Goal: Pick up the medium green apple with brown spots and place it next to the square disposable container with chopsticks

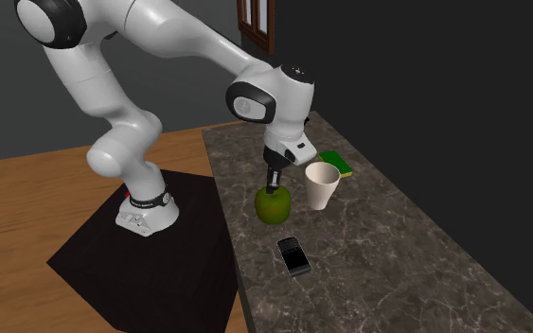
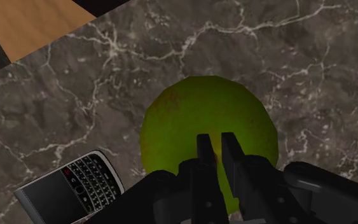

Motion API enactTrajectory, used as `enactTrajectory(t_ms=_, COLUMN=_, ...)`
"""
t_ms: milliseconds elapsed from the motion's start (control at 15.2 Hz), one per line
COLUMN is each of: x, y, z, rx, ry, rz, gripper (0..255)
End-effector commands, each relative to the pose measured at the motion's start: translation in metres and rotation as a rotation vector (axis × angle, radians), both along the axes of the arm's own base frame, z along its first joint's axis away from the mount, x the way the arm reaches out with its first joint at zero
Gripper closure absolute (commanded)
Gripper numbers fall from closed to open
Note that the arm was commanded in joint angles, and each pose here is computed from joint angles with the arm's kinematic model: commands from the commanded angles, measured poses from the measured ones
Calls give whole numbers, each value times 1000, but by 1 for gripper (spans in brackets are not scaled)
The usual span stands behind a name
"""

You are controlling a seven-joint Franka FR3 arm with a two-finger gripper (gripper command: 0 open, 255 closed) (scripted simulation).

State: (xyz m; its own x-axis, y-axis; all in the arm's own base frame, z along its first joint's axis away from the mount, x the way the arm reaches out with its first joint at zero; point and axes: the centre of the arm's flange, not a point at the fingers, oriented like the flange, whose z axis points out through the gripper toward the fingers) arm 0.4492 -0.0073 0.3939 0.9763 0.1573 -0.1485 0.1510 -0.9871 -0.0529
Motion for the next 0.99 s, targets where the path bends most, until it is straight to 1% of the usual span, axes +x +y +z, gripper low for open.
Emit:
enactTrajectory(t_ms=0, x=0, y=0, z=0, rx=0, ry=0, rz=0, gripper=255)
enactTrajectory(t_ms=330, x=0, y=0, z=0, rx=0, ry=0, rz=0, gripper=255)
enactTrajectory(t_ms=924, x=0, y=0, z=47, rx=0, ry=0, rz=0, gripper=255)
